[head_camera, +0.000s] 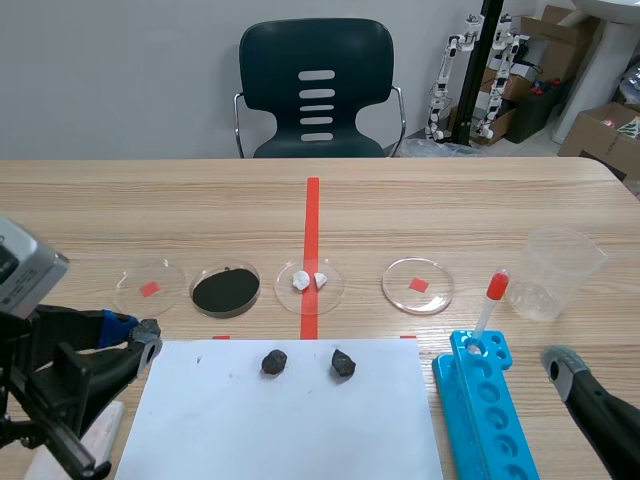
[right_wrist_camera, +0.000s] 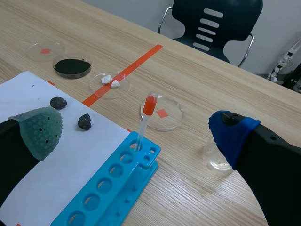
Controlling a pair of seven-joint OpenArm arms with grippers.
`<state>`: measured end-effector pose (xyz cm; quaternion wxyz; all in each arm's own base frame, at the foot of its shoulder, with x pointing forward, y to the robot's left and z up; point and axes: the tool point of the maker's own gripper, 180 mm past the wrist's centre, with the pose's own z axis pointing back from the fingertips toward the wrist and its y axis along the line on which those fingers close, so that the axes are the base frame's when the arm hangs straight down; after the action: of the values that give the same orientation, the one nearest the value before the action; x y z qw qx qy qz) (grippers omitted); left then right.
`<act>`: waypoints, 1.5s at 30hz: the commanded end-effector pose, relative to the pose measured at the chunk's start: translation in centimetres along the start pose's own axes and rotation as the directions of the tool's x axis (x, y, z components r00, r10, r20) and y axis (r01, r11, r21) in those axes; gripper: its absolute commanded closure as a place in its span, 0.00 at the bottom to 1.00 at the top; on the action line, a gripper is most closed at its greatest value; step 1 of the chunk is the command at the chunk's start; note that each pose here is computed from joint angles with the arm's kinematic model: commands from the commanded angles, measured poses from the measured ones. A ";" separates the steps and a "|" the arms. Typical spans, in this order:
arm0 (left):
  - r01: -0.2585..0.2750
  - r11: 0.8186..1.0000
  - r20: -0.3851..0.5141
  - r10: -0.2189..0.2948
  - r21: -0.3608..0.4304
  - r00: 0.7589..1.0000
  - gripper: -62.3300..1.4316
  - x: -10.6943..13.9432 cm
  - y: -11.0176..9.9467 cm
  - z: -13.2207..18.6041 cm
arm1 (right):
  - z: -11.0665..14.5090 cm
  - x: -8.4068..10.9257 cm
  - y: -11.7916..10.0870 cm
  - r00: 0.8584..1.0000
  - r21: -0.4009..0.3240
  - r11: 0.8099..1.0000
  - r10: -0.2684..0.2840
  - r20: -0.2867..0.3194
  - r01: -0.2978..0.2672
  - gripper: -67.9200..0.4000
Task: Rub the mineral on the streak plate below the first streak
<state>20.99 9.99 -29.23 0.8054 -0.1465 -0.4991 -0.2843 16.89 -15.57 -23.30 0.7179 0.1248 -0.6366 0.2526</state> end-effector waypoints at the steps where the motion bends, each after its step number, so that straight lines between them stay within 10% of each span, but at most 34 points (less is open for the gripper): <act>1: 0.029 0.999 0.048 -0.028 -0.019 0.998 0.80 1.8 -0.7 0.3 | -0.3 0.9 -0.1 0.999 0.003 1.000 0.008 0.033 -0.008 0.00; 11: 0.094 0.986 0.067 -0.085 -0.137 0.994 0.80 3.0 -4.0 1.4 | -0.3 0.9 -0.1 0.999 0.003 1.000 0.008 0.033 -0.008 0.00; 45: 0.091 0.987 0.056 -0.084 -0.134 0.995 0.80 2.7 -3.9 1.7 | -0.3 0.9 -0.1 0.999 0.003 1.000 0.008 0.033 -0.008 0.00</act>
<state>18.20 7.33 -26.95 0.7748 -0.1799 -0.4927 -0.3529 16.89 -15.57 -23.30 0.7179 0.1248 -0.6366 0.2526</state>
